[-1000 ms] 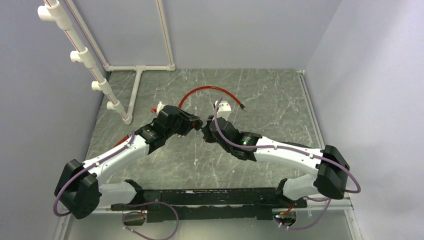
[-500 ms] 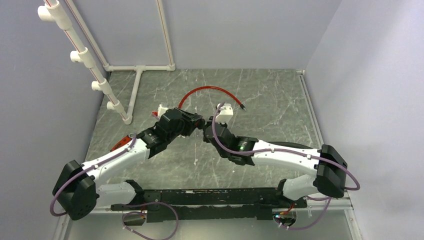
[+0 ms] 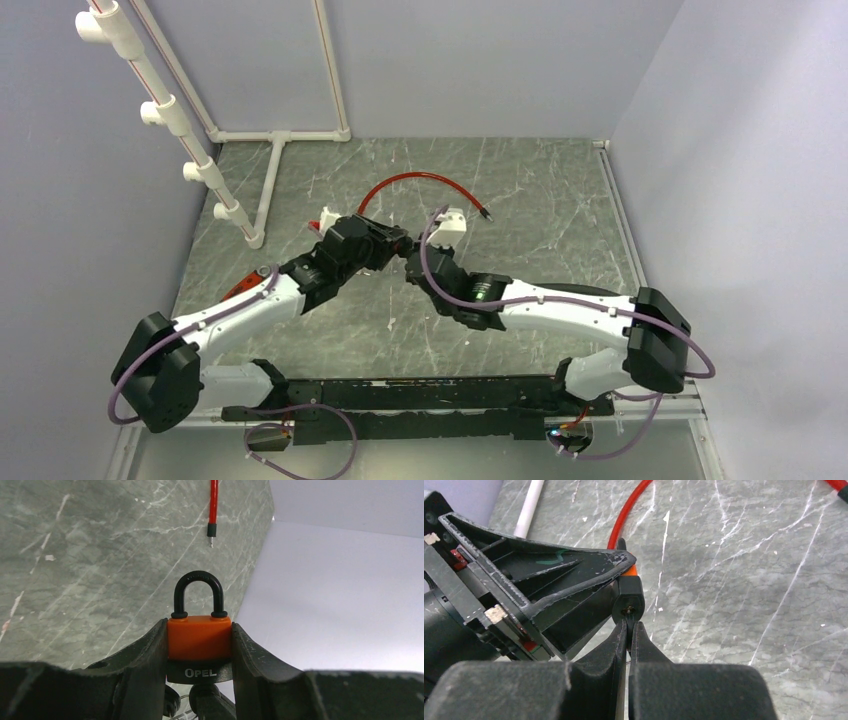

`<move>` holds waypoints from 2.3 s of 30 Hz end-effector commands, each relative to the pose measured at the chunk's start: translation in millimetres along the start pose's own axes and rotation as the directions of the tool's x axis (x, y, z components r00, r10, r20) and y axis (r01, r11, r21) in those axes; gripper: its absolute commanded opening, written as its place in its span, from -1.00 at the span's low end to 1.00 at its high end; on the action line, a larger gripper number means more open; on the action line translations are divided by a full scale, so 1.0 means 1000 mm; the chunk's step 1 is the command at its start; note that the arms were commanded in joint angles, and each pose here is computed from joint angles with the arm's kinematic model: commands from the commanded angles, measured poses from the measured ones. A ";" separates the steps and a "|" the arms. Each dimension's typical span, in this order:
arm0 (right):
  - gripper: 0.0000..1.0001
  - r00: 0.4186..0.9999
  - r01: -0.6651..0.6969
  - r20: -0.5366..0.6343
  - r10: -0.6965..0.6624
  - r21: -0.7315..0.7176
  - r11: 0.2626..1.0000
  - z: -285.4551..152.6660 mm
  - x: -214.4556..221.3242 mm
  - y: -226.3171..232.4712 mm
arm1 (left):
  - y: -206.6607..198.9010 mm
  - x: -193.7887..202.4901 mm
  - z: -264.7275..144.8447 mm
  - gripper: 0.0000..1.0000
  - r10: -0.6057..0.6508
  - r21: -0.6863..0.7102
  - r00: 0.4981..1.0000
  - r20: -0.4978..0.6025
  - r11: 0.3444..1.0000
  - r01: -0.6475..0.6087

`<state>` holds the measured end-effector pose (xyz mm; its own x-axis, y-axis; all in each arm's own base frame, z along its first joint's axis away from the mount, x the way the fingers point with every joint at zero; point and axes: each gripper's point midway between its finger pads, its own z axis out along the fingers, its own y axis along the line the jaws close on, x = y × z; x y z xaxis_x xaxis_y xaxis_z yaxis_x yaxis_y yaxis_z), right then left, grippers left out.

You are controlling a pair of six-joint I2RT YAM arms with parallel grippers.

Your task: Unlock with the key

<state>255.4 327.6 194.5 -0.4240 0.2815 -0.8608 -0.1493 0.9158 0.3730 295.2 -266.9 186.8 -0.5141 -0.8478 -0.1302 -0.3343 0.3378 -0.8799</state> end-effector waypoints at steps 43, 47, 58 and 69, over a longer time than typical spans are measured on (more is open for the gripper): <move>-1.00 0.818 -0.535 -0.434 0.378 -0.816 0.220 -0.062 -0.107 0.049 | -0.096 0.071 -0.098 -1.00 0.366 0.624 0.920 -0.138 0.754 -0.206; -1.00 0.805 -0.542 -0.456 0.379 -0.825 0.158 -0.069 -0.116 0.053 | -0.110 0.070 -0.118 -1.00 0.420 0.686 0.902 -0.098 0.685 -0.245; -1.00 0.766 -0.543 -0.541 0.348 -0.834 -0.101 -0.098 -0.152 0.069 | -0.130 0.068 -0.156 -1.00 0.551 0.769 0.834 0.019 0.526 -0.364; -0.74 0.831 -0.515 -0.472 0.295 -0.854 0.082 -0.089 -0.145 0.079 | -0.134 0.059 -0.160 -1.00 0.557 0.734 0.829 0.042 0.546 -0.404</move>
<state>214.4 339.2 327.8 -0.9096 0.2001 -0.3641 -0.4131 -0.3413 0.8443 250.6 -256.8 359.3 -0.3697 -0.7154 -0.5928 0.4774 0.4011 -0.7818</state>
